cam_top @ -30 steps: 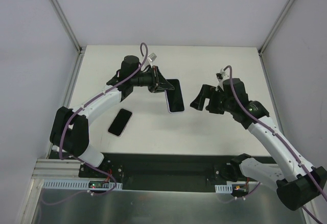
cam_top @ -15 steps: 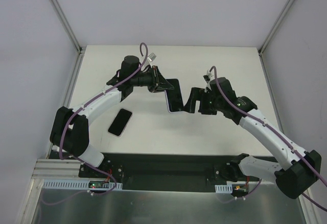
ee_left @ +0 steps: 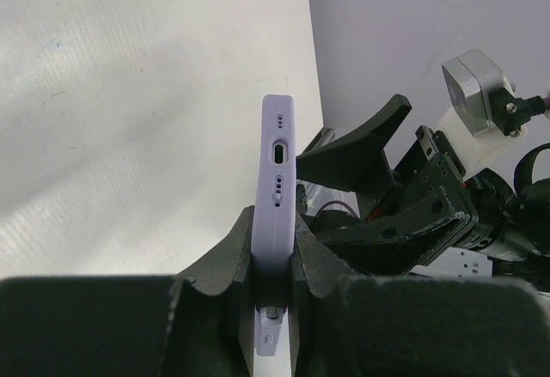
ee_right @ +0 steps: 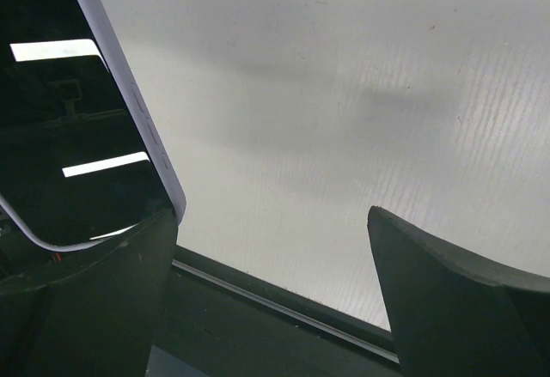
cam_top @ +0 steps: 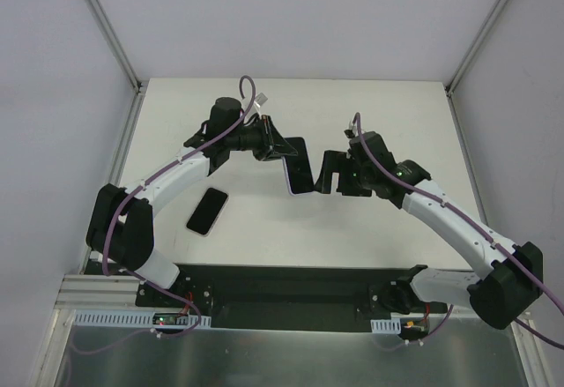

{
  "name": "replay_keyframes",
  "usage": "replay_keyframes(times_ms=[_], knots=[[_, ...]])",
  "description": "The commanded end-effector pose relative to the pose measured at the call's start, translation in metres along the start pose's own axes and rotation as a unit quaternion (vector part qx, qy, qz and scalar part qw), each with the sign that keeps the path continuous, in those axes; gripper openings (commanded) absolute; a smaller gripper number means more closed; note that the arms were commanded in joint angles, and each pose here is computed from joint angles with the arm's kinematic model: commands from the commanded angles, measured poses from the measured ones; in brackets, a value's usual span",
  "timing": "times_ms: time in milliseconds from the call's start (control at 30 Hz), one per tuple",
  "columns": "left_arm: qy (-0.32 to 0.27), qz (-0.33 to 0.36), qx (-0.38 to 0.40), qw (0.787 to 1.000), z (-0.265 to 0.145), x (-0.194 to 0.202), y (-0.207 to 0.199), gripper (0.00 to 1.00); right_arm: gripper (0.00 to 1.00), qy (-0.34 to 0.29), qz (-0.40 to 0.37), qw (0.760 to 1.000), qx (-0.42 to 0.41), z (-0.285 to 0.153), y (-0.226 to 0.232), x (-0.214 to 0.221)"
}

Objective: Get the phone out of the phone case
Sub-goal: Pick up the phone at the center of the board.

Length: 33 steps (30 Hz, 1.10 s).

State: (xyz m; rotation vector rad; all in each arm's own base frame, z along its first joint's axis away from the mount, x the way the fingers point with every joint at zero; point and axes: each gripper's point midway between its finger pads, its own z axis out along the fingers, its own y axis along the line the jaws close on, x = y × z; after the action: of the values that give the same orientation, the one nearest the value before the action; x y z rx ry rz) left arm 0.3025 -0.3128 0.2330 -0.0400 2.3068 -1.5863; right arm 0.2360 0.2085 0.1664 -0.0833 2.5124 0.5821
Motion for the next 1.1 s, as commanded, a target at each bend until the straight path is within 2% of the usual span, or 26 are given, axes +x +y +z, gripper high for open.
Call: replay_keyframes(times_ms=[0, 233, 633, 800, 900, 933, 967, 1033, 1067], knots=[[-0.01, 0.054, 0.095, 0.994, -0.03, 0.001, -0.078, 0.0, 0.93, 0.021, -0.009, 0.998, 0.063, 0.009, -0.025, 0.011], [-0.016, 0.052, 0.13, 0.99, -0.041, 0.004, -0.099, 0.0, 0.93, 0.028, -0.001, 0.998, 0.054, 0.023, -0.023, 0.013], [-0.026, 0.046, 0.145, 0.988, -0.054, 0.006, -0.116, 0.0, 0.93, 0.034, 0.013, 0.996, 0.078, 0.032, -0.038, 0.021], [-0.029, 0.049, 0.166, 0.984, -0.06, 0.006, -0.128, 0.0, 0.87, 0.032, 0.029, 0.996, 0.072, 0.03, -0.045, 0.022], [-0.026, 0.043, 0.188, 0.981, -0.065, 0.008, -0.138, 0.0, 0.82, 0.034, 0.053, 0.998, -0.013, 0.031, -0.026, 0.024], [-0.025, 0.045, 0.19, 0.98, -0.065, 0.008, -0.14, 0.0, 0.82, 0.008, 0.06, 0.994, -0.087, 0.024, -0.002, 0.01], [-0.029, 0.05, 0.188, 0.98, -0.066, 0.007, -0.14, 0.0, 0.82, -0.002, 0.068, 0.991, -0.116, 0.021, 0.003, 0.005], [-0.031, 0.045, 0.174, 0.983, -0.064, 0.006, -0.134, 0.0, 0.83, -0.02, 0.061, 0.98, -0.191, 0.005, 0.027, -0.006], [-0.032, 0.044, 0.172, 0.984, -0.064, 0.004, -0.132, 0.0, 0.89, -0.022, 0.055, 0.976, -0.209, 0.0, 0.034, -0.008]])
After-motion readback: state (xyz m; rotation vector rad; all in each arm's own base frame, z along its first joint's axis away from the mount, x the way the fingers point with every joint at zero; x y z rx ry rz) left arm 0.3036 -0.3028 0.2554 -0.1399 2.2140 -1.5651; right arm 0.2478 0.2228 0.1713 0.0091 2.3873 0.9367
